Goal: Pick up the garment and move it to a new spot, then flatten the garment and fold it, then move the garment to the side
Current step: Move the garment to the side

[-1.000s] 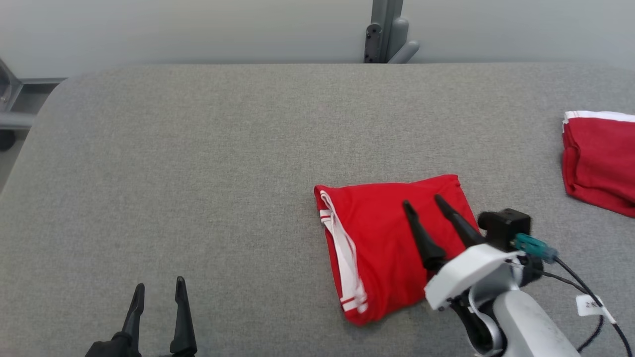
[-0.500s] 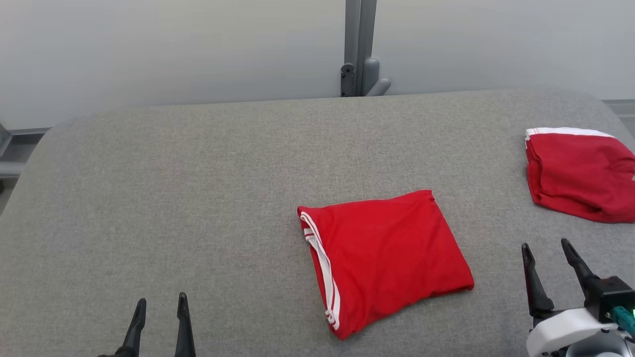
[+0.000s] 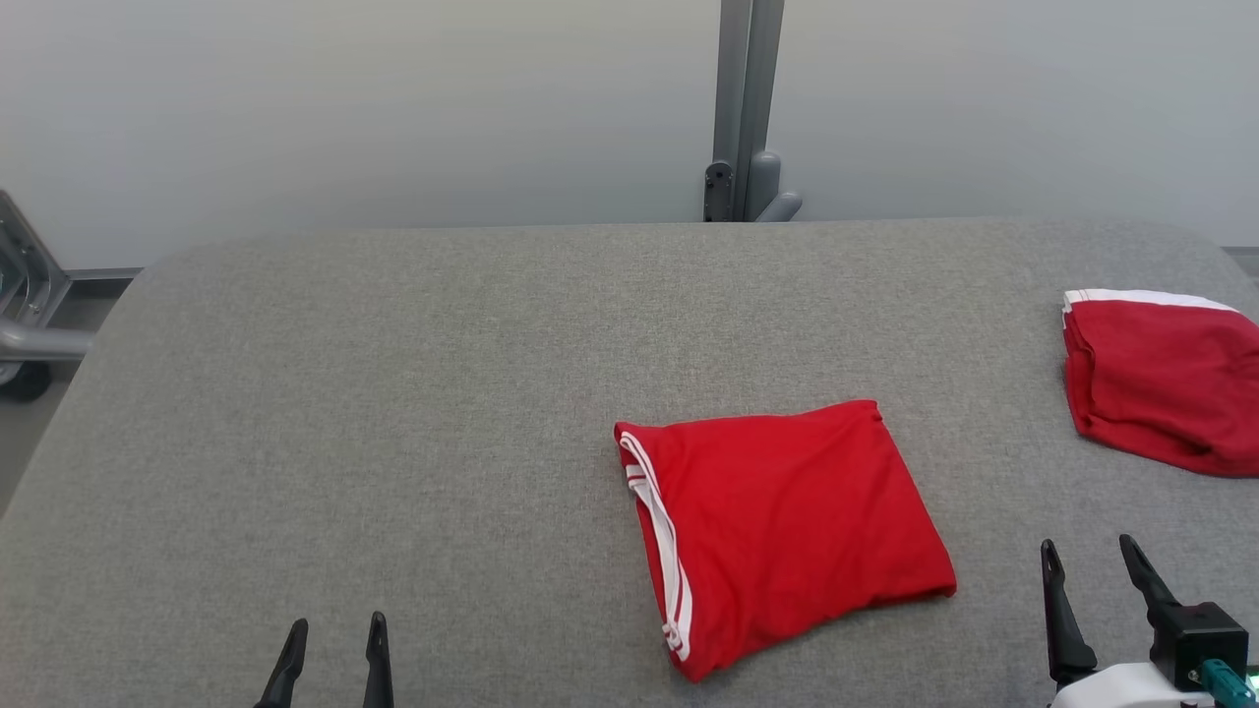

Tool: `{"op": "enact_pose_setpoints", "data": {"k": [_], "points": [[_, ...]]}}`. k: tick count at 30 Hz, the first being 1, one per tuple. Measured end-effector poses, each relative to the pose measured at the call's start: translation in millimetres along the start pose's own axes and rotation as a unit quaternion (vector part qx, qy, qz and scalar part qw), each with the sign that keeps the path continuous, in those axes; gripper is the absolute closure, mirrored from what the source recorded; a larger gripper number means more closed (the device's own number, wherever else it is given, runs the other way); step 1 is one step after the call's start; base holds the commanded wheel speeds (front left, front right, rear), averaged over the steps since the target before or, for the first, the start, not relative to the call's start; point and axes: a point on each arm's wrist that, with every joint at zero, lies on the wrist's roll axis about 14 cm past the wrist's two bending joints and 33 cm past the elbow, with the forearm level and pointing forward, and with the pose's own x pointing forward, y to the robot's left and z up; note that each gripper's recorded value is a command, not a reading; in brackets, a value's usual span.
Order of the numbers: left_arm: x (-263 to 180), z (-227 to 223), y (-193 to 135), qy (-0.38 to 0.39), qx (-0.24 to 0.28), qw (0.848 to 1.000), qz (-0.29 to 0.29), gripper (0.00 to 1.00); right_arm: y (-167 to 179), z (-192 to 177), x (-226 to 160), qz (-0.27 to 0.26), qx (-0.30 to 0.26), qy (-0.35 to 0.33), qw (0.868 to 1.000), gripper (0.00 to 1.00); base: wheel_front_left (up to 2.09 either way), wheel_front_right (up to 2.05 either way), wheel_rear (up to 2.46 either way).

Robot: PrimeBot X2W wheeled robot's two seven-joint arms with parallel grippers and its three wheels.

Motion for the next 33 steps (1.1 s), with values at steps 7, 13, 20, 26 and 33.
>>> {"op": "enact_pose_setpoints", "data": {"k": [7,13,20,26,33], "points": [[1.8,-0.2,-3.6,0.0,-0.005,1.0,-0.007,0.0,1.8,-8.0,-2.3,0.0,0.002,0.013,1.0,0.0,0.0,0.0,0.0],[1.6,-0.8,-6.2,0.001,-0.01,1.0,-0.008,0.0,19.3,-7.8,15.8,0.026,0.042,0.02,0.999,0.0,0.0,0.0,0.0],[1.0,-7.2,-16.3,0.012,-0.021,1.0,-0.014,0.0,42.4,-17.8,56.0,0.102,0.034,0.144,0.984,0.0,0.0,0.0,0.0],[10.3,-13.8,-21.4,0.026,-0.027,0.999,-0.017,0.0,53.8,-34.9,86.1,0.134,0.009,0.229,0.964,0.0,0.0,0.0,0.0],[25.4,-17.3,-24.2,0.034,-0.022,0.999,-0.021,0.0,68.6,-71.3,102.7,0.149,0.002,0.291,0.945,0.0,0.0,0.0,0.0]]}}
